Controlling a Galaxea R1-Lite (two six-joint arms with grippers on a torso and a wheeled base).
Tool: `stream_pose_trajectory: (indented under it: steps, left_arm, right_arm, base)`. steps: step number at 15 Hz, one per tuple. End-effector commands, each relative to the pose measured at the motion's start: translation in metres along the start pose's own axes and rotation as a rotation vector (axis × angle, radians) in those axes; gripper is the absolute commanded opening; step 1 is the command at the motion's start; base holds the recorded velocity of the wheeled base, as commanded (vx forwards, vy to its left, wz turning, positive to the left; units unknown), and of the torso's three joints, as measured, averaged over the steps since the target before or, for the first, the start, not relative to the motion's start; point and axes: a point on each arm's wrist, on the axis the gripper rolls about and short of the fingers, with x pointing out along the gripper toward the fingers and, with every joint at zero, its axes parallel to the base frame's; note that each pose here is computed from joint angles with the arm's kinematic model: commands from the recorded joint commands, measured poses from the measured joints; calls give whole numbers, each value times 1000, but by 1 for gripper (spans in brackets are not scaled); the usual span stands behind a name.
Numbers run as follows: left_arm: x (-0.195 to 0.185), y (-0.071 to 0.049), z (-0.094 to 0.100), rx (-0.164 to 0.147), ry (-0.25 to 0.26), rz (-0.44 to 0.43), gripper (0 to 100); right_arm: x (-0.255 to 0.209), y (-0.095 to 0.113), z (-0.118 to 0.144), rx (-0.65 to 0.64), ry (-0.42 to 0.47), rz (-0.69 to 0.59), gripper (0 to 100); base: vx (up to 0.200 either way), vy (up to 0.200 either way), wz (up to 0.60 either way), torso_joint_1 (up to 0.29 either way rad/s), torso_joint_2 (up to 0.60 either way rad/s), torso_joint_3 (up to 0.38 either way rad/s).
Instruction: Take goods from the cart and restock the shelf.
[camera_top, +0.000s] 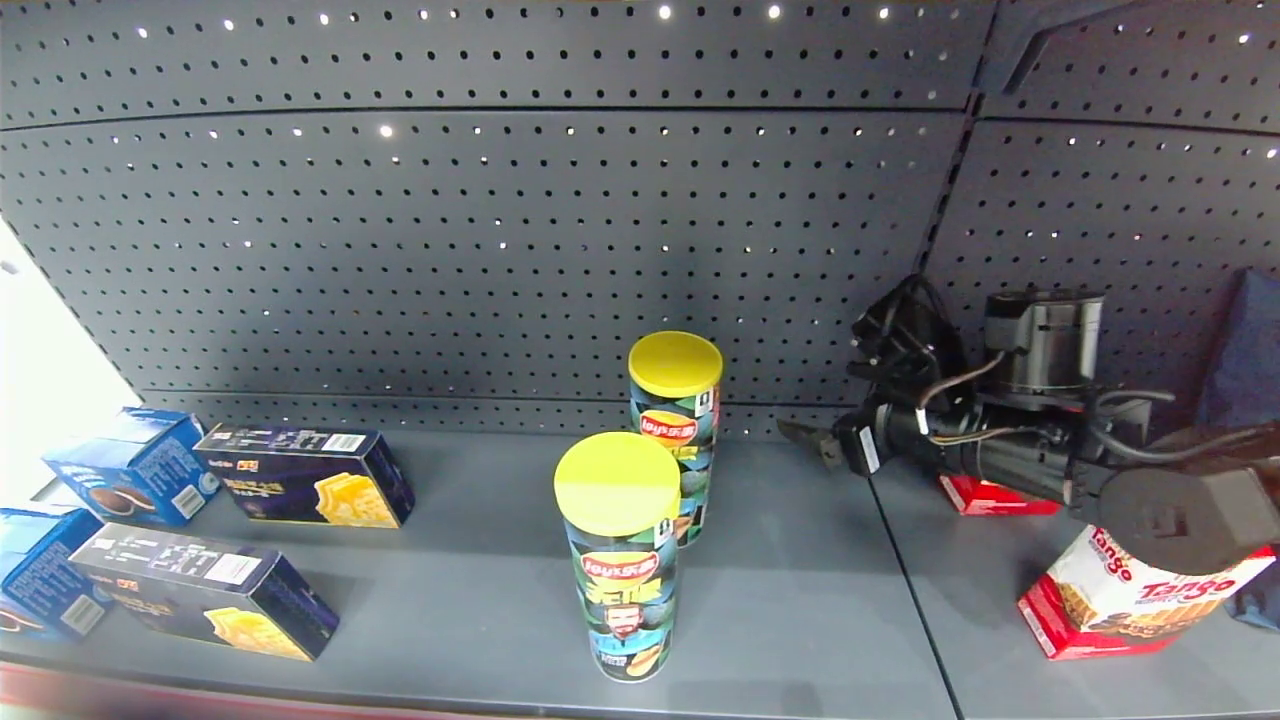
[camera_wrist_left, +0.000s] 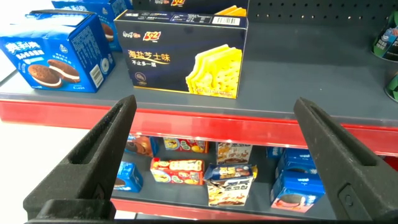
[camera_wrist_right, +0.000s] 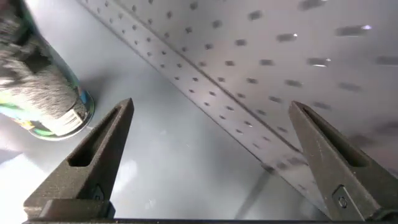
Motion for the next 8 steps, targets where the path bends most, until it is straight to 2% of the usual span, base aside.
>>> stream_pose_trajectory:
  steps: [1, 5, 8]
  left_arm:
    - [0, 0, 0, 0, 0, -1, 100]
    - [0, 0, 0, 0, 0, 1, 100]
    - [0, 0, 0, 0, 0, 1, 100]
  right_arm:
    - [-49, 2, 16, -9, -76, -29, 100]
    - [-128, 20, 20, -17, -209, -70, 100]
    - [-185, 24, 9, -17, -281, -101, 100]
  base:
    - [0, 0, 0, 0, 0, 0]
    - [0, 0, 0, 0, 0, 0]
    - [0, 0, 0, 0, 0, 0]
